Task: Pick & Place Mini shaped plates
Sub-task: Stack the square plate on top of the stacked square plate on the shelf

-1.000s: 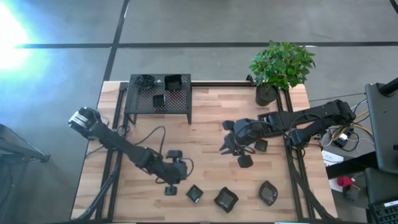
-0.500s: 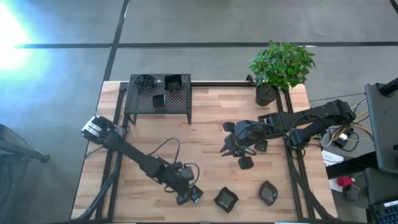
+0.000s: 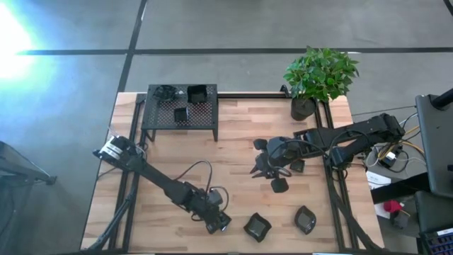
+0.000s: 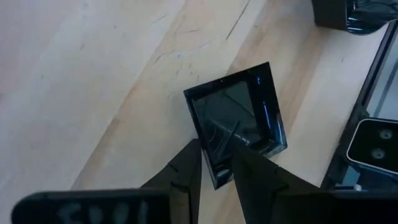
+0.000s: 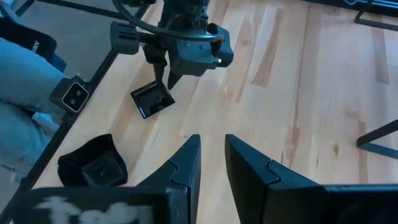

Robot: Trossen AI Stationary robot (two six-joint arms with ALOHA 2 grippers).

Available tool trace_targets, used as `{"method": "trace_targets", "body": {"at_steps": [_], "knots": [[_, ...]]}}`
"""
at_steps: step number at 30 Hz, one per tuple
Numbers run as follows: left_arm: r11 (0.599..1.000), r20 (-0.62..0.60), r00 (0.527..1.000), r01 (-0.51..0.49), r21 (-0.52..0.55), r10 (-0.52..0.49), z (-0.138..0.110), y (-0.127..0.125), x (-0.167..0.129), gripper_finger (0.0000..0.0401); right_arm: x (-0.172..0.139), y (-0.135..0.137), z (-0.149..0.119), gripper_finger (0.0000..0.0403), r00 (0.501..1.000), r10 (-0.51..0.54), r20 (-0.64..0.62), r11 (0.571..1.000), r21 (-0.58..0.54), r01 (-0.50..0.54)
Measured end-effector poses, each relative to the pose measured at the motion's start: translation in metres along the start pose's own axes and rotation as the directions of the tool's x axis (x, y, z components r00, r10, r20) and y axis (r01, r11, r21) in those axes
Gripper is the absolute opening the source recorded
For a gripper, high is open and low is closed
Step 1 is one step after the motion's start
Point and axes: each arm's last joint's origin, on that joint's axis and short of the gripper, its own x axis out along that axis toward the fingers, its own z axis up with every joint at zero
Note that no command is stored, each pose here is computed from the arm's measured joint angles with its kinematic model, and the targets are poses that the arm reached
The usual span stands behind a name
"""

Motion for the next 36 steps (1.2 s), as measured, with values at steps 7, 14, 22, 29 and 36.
{"method": "trace_targets", "body": {"at_steps": [7, 14, 22, 29, 36], "knots": [[1.0, 0.01, 1.0, -0.013, -0.004, 0.014, 0.001, 0.002, 0.005, 0.0083, 0.0, 0.0, 0.0, 0.0068, 1.0, 0.0, 0.0, 1.0, -0.007, 0.0], [1.0, 0.022, 1.0, 0.001, 0.003, -0.001, 0.001, 0.002, 0.011, 0.0083, 0.0, 0.0, 0.0, 0.0068, 1.0, 0.0, 0.0, 1.0, -0.025, 0.0], [1.0, 0.009, 1.0, -0.026, 0.003, 0.026, -0.001, 0.006, 0.021, 0.0083, 0.0, 0.0, 0.0, 0.0068, 1.0, 0.0, 0.0, 0.999, -0.033, 0.0], [1.0, -0.009, 0.999, -0.031, 0.002, 0.031, -0.002, 0.007, 0.023, 0.0061, 0.0, 0.0, 0.0, 0.0068, 1.0, 0.0, -0.001, 0.999, -0.033, 0.0], [0.999, -0.013, 1.0, -0.009, 0.031, 0.009, -0.002, 0.005, 0.023, 0.0004, 0.0, 0.0, 0.0, 0.0068, 1.0, 0.0, -0.001, 0.999, -0.033, 0.0]]}}
